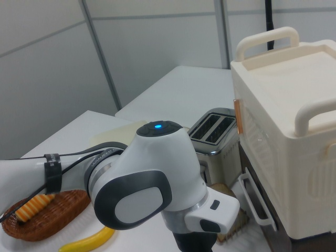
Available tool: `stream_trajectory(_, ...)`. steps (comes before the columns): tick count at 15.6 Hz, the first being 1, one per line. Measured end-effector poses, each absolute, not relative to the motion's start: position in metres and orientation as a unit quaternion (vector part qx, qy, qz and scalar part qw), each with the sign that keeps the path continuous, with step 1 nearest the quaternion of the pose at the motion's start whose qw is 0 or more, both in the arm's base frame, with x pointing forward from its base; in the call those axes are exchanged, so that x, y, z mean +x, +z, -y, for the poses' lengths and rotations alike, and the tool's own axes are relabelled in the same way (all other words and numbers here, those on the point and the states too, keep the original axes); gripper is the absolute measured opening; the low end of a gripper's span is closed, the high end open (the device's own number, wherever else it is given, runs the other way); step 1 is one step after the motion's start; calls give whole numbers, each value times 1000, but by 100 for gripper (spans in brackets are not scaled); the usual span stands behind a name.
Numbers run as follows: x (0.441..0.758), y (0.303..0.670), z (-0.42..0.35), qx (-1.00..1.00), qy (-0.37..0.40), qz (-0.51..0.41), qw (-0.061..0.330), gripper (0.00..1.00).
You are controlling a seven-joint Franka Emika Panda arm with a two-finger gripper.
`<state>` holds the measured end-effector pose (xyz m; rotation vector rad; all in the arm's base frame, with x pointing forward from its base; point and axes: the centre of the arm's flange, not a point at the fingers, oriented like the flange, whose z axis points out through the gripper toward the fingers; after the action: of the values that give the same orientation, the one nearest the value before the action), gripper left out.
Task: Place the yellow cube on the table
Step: 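Lower the open gripper around the yellow cube atop the purple cube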
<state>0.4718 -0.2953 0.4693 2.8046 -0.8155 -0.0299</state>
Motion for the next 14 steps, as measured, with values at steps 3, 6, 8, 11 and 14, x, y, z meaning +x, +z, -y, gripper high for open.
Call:
stream_trajectory(3, 473, 459, 294, 963, -21, 249, 102, 100)
stream_trajectory(6, 475, 448, 290, 971, -27, 226, 68, 100)
stream_trajectory(8, 476, 447, 289, 974, -24, 219, 55, 100)
stream_trajectory(11, 476, 447, 289, 974, -24, 219, 53, 100)
stream_trajectory(14, 475, 446, 289, 974, -25, 217, 52, 100)
